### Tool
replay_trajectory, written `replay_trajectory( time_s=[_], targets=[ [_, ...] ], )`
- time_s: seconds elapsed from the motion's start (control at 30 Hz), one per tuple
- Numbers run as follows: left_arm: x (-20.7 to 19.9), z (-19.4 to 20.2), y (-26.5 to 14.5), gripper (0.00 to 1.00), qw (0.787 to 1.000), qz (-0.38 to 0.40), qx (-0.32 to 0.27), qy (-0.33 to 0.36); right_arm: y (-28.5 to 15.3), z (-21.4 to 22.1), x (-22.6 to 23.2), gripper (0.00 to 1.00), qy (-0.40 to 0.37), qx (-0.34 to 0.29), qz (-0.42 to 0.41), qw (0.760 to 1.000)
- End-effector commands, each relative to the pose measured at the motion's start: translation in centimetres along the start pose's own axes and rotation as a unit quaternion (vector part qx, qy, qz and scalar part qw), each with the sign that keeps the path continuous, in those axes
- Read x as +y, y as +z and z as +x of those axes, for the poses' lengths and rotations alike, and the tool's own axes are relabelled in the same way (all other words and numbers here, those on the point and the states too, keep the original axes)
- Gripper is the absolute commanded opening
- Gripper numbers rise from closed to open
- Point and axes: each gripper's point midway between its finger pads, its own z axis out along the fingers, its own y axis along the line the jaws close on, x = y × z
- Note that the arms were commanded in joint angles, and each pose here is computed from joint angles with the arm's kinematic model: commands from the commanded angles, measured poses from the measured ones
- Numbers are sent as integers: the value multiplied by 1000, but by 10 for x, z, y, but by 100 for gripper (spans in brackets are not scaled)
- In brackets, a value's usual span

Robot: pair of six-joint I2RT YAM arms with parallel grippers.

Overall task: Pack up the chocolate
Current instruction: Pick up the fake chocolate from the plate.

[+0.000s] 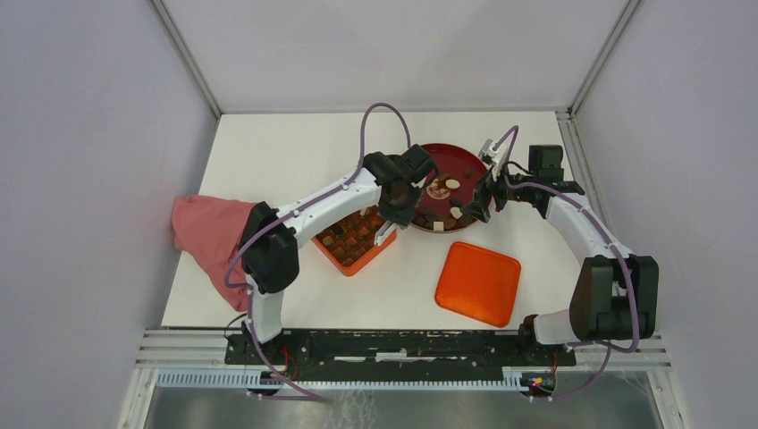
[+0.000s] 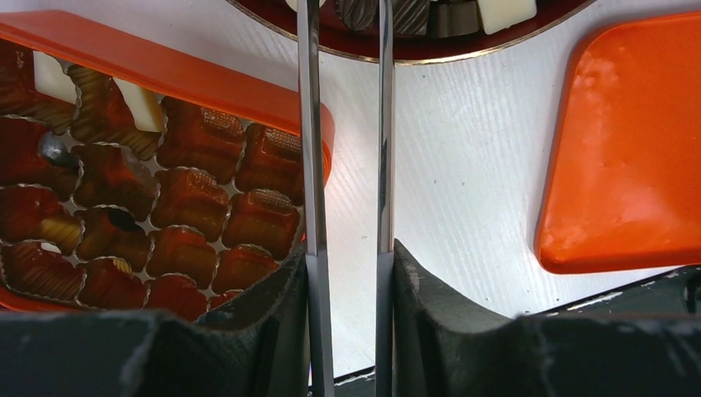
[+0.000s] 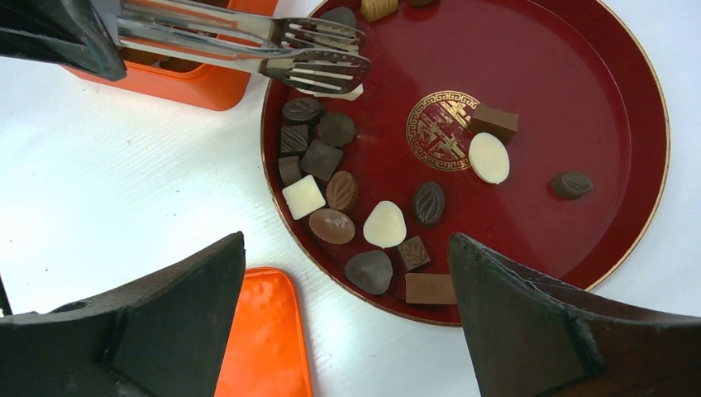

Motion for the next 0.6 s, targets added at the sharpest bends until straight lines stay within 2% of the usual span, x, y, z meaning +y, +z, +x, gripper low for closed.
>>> replay_trajectory(
  time_s=[0.0,0.57],
  targets=[
    [-9,-31,-45,2,996,38,-85,-1,-6,-20,-1,98,-29,-24,3,999],
    [-7,-15,-83,2,989,79,-121,-24,-5,-19,-1,98,-26,-23,1,999]
  ],
)
